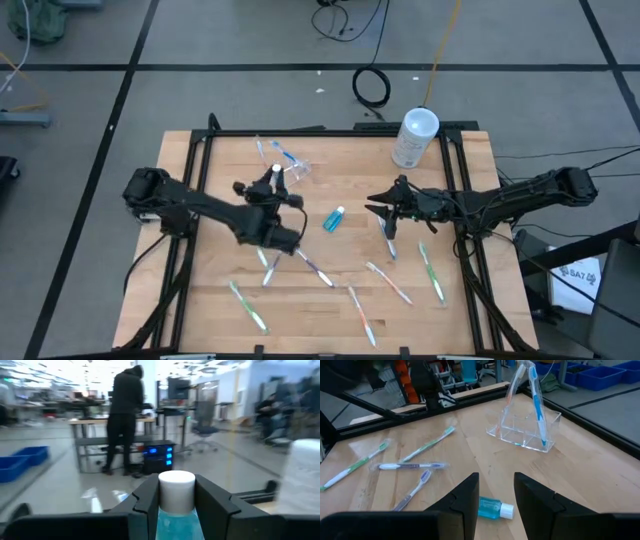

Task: Pick & Place toothbrushing station
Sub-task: Put the mouthwash into the transparent organizer

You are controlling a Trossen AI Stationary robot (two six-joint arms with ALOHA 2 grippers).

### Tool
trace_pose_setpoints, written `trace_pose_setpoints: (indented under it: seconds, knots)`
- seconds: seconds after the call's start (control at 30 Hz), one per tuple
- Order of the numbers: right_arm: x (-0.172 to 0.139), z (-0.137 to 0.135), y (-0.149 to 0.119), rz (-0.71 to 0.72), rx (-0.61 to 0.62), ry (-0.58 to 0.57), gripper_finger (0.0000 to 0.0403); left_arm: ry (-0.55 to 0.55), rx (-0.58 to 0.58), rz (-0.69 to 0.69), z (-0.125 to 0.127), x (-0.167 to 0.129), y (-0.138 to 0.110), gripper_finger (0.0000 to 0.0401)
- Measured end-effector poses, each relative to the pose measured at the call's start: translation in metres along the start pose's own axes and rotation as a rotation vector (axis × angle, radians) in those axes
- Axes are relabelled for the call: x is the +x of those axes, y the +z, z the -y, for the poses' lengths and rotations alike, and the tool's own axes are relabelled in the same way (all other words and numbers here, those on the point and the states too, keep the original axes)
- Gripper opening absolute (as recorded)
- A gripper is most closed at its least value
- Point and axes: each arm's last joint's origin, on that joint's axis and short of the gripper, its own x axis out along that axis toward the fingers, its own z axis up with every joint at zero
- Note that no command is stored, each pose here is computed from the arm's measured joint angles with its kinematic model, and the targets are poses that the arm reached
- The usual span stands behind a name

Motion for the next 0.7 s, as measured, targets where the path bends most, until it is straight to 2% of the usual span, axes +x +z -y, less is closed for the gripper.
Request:
trace_pose_setpoints:
  seconds: [0.13, 0.27, 0.43, 0.53, 0.7]
  knots:
    - [0.000, 0.000, 0.001, 0.008, -0.015, 0.002, 0.0114, 0.106, 0.037, 0.000, 0.000, 0.031, -0.010, 0.0104]
    - [0.000, -0.001, 0.002, 0.020, -0.019, 0.005, 0.0114, 0.186, 0.051, -0.097, 0.001, 0.054, -0.024, 0.0104]
    - [0.000, -0.001, 0.002, 0.024, -0.033, 0.006, 0.0114, 0.201, 0.164, -0.197, 0.009, 0.068, -0.034, 0.0104]
    - [0.000, -0.001, 0.004, 0.038, -0.067, 0.009, 0.0114, 0.154, 0.188, -0.193, 0.017, 0.064, -0.024, 0.0104]
    - [0.000, -0.002, 0.008, 0.077, -0.094, 0.018, 0.0114, 0.028, 0.212, -0.222, 0.024, 0.061, 0.021, 0.0104]
